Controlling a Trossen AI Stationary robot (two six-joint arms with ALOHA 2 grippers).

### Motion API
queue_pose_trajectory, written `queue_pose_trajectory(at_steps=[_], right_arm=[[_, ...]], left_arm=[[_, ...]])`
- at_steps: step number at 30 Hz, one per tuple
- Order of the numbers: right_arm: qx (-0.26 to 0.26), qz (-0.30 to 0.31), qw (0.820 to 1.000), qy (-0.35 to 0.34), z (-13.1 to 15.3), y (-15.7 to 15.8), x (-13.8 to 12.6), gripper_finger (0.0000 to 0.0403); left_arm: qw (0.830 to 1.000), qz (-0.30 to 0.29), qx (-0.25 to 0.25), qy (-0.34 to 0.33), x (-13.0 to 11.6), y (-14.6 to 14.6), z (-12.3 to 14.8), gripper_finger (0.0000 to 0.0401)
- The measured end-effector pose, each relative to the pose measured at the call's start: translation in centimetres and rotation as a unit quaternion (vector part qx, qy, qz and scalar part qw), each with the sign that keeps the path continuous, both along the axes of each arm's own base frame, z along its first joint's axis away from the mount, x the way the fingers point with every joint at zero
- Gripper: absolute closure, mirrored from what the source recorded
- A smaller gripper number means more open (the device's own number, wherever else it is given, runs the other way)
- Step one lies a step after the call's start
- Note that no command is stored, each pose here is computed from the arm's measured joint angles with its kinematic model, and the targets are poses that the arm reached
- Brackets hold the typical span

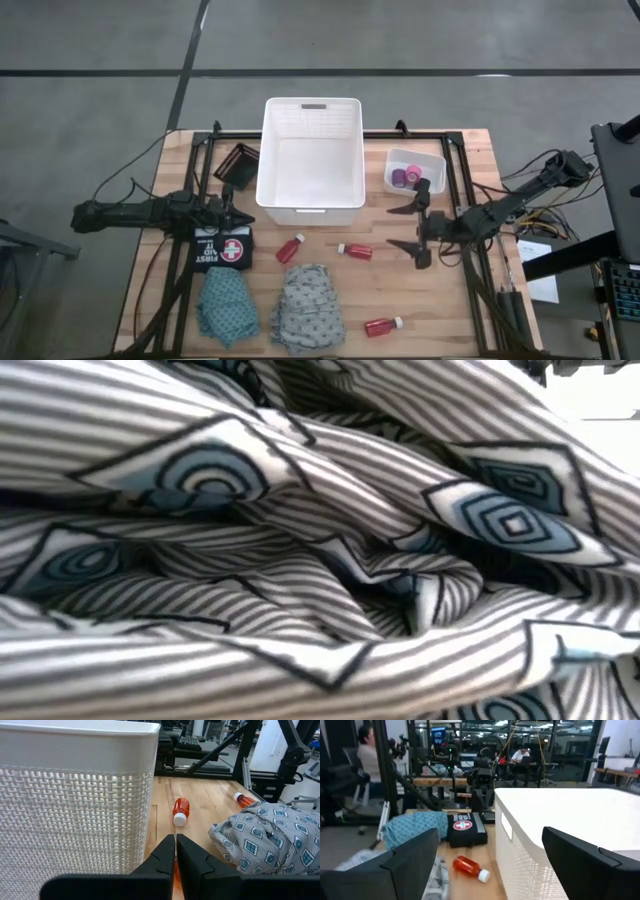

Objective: Pick & Place Medicine items
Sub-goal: Put the top left red medicine bottle into the black bin

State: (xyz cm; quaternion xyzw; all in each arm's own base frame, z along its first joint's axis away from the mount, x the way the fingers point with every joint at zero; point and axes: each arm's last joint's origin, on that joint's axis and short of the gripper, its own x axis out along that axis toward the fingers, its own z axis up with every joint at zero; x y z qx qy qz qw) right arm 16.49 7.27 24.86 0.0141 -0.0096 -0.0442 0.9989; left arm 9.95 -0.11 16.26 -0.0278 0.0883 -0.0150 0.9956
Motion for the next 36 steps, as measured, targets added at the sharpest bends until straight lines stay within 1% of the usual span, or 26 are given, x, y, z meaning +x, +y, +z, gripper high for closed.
queue_pose_trajectory(at_steps=[3, 8, 10, 13, 16, 21, 36], right_arm=[[0.013, 0.0, 1.0, 0.001, 0.0, 0.0, 0.0, 0.0049], [-0.047, -0.002, 0.999, 0.023, -0.5, 0.0, 0.0, 0.0049], [-0.052, -0.002, 0.998, 0.031, -0.8, 0.0, 0.0, 0.0049], [-0.031, -0.002, 0.999, 0.032, -1.2, 0.0, 0.0, 0.0049], [-0.024, -0.002, 0.999, 0.04, -1.7, -0.1, -0.1, 0.0049], [-0.027, -0.002, 0.998, 0.048, -2.3, -0.1, -0.2, 0.0049], [-0.026, -0.003, 0.998, 0.048, -2.3, -0.1, -0.1, 0.0049]], left_arm=[[1.0, 0.0, 0.0, 0.0, 0.0, 0.0, 0.0, 0.038], [1.0, 0.0, 0.0, 0.0, 0.0, 0.0, 0.0, 0.038], [1.0, 0.0, 0.0, 0.0, 0.0, 0.0, 0.0, 0.038], [1.0, 0.0, 0.0, 0.0, 0.0, 0.0, 0.0, 0.038], [1.0, 0.0, 0.0, 0.0, 0.0, 0.0, 0.0, 0.038], [1.0, 0.0, 0.0, 0.0, 0.0, 0.0, 0.0, 0.038], [1.0, 0.0, 0.0, 0.0, 0.0, 0.0, 0.0, 0.038]])
